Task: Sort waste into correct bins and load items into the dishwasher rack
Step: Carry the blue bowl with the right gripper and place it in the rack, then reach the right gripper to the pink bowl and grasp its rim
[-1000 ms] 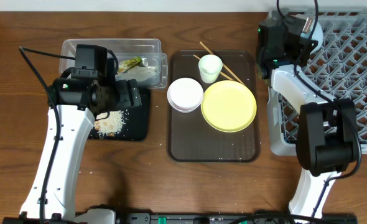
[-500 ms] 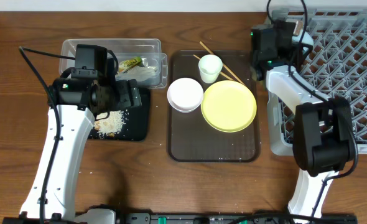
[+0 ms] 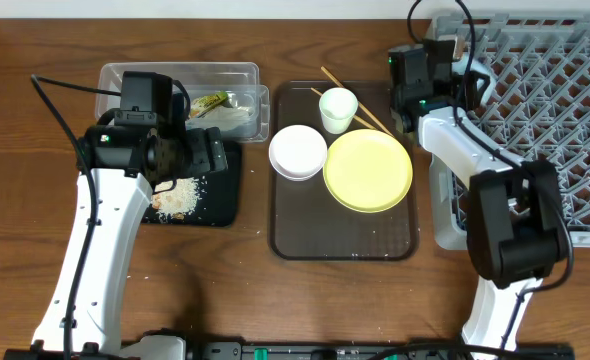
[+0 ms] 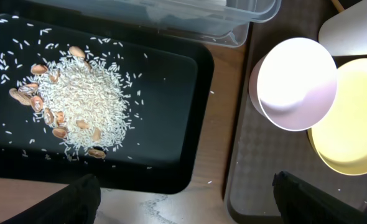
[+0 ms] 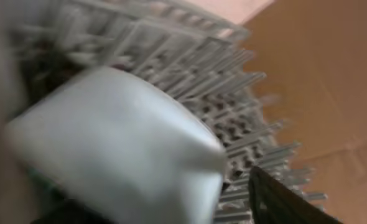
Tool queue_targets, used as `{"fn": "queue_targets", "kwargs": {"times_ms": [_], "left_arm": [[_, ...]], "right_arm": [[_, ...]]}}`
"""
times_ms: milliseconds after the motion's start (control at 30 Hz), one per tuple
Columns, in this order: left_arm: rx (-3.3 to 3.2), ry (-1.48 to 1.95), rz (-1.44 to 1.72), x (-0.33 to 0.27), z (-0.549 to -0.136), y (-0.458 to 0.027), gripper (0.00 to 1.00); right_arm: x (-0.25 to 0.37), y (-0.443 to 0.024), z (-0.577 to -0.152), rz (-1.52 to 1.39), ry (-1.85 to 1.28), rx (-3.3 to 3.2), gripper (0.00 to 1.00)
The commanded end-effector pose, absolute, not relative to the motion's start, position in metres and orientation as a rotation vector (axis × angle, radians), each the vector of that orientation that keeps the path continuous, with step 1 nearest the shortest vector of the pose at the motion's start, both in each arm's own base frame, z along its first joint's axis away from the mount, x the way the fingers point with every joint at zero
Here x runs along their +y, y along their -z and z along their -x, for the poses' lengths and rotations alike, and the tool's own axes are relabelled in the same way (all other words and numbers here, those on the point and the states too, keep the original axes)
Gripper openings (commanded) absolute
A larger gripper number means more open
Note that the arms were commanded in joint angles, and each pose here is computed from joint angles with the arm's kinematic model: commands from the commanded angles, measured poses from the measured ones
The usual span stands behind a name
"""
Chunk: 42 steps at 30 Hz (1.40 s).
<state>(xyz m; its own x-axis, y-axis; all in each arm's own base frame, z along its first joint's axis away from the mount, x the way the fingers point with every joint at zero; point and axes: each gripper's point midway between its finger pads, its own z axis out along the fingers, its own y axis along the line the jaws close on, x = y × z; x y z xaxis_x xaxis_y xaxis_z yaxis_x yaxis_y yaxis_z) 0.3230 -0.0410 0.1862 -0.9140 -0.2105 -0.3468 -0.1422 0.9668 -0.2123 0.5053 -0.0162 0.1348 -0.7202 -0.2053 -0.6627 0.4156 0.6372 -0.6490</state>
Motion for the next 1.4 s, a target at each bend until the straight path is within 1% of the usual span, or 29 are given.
{"fn": "queue_targets", "kwargs": {"times_ms": [0,100,300,333,400,500,533,633,667,767,1033,1067,1133,1233,1367], "left_arm": [[2.746,0.238,0.254,-0.038,-0.324,-0.185,0.91],[2.746,0.238,0.254,-0.038,-0.324,-0.185,0.91],[2.746,0.238,0.254,-0.038,-0.324,-0.185,0.91],[2.746,0.238,0.254,-0.038,-0.324,-0.185,0.91],[2.746,0.238,0.254,-0.038,-0.324,-0.185,0.91],[2.746,0.238,0.254,-0.038,-0.324,-0.185,0.91],[2.746,0.238,0.254,-0.038,-0.324,-0.185,0.91],[2.746,0.238,0.254,-0.038,-0.324,-0.185,0.91],[2.746,0.238,0.254,-0.038,-0.324,-0.185,0.91],[2.746,0.238,0.254,-0.038,-0.324,-0.185,0.91],[2.746,0.238,0.254,-0.038,-0.324,-0.185,0.92],[2.746,0.238,0.254,-0.038,-0.324,-0.185,0.92],[2.746,0.238,0.254,-0.038,-0.324,-0.185,0.92],[2.746,0.238,0.254,-0.038,-0.324,-0.185,0.92],[2.746,0.238,0.254,-0.038,-0.324,-0.185,0.92]], "right_arm": [[0.028,-0.159,-0.510,-0.042,0.797,2.166,0.68],[0.054,-0.166,-0.503,0.010,0.604,2.217,0.71],[0.120,-0.180,-0.475,0.107,0.045,2.333,0.68],[0.133,-0.180,-0.468,0.123,-0.060,2.357,0.68],[0.159,-0.175,-0.454,0.139,-0.274,2.414,0.65],[0.190,-0.161,-0.432,0.213,-0.487,2.498,0.64],[0.200,-0.155,-0.426,0.241,-0.530,2.517,0.61],[0.221,-0.133,-0.415,0.258,-0.557,2.576,0.57],[0.225,-0.125,-0.412,0.254,-0.550,2.596,0.55],[0.237,-0.102,-0.406,0.191,-0.525,2.661,0.54],[0.239,-0.063,-0.400,0.054,-0.401,2.748,0.48],[0.241,-0.058,-0.399,0.046,-0.395,2.759,0.46],[0.245,-0.048,-0.397,0.050,-0.390,2.778,0.36],[0.251,-0.037,-0.395,0.056,-0.394,2.791,0.29],[0.254,-0.036,-0.394,0.061,-0.395,2.790,0.25]]}}
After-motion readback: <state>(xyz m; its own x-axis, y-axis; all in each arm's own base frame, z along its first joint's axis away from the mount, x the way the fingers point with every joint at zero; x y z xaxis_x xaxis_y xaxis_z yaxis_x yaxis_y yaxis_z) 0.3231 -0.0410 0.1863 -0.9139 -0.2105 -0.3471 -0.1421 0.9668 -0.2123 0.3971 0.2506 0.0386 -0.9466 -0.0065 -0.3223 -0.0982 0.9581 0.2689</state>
